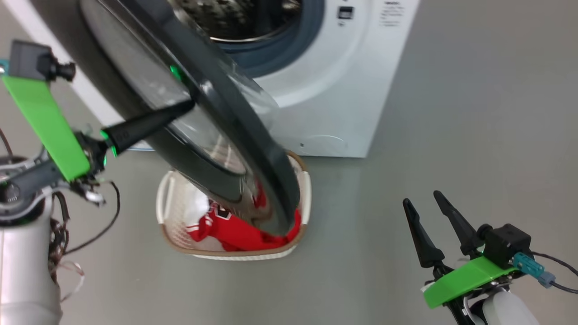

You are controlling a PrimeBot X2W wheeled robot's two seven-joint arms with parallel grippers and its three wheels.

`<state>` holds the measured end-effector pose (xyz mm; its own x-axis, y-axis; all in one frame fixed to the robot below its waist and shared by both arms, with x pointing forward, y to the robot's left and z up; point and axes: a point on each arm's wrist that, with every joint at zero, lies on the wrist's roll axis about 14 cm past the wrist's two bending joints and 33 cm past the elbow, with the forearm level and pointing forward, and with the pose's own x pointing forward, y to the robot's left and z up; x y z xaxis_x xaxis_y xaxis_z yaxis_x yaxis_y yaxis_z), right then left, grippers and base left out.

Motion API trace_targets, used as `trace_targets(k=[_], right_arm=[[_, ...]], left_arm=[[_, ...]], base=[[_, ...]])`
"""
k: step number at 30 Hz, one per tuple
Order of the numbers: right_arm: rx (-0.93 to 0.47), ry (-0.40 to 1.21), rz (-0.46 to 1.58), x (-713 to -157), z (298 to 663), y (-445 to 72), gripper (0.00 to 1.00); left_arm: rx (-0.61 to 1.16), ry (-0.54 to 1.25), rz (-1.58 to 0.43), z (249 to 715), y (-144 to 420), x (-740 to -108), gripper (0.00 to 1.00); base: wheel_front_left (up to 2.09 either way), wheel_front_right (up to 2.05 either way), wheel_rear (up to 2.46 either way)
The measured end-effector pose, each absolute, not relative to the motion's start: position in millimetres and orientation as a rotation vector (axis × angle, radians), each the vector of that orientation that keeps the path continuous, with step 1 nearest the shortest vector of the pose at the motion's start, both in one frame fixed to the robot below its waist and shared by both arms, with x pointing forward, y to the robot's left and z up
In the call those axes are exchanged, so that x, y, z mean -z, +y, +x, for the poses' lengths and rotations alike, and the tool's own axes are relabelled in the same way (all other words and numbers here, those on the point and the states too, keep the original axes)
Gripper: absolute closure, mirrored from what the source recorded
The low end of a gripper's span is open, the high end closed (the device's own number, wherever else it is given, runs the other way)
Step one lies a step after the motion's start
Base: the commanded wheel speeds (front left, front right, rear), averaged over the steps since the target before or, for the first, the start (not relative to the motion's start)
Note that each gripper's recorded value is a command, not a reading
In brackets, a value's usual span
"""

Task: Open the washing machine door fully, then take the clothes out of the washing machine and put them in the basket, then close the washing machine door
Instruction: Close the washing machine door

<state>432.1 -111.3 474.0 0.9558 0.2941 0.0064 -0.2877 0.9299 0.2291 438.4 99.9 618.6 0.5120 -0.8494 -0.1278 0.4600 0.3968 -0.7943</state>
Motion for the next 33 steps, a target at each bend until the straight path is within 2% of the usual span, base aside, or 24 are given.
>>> trace_targets(k=[13, 20, 33], right_arm=[[-0.172, 0.033, 0.240, -467, 435, -148, 0.00], [-0.120, 0.035, 0.243, -464, 436, -163, 0.00], [-0.124, 0.021, 0.238, -469, 440, -163, 0.00]], left_arm=[[0.883, 0.502, -0.861, 512, 68, -622, 1.00], [0.820, 0.464, -0.891, 551, 60, -613, 1.00], [0.786, 0.459, -0.906, 551, 65, -604, 1.00]], base=[[0.00, 0.00, 0.00], [0.00, 0.00, 0.00], [0.00, 0.00, 0.00]])
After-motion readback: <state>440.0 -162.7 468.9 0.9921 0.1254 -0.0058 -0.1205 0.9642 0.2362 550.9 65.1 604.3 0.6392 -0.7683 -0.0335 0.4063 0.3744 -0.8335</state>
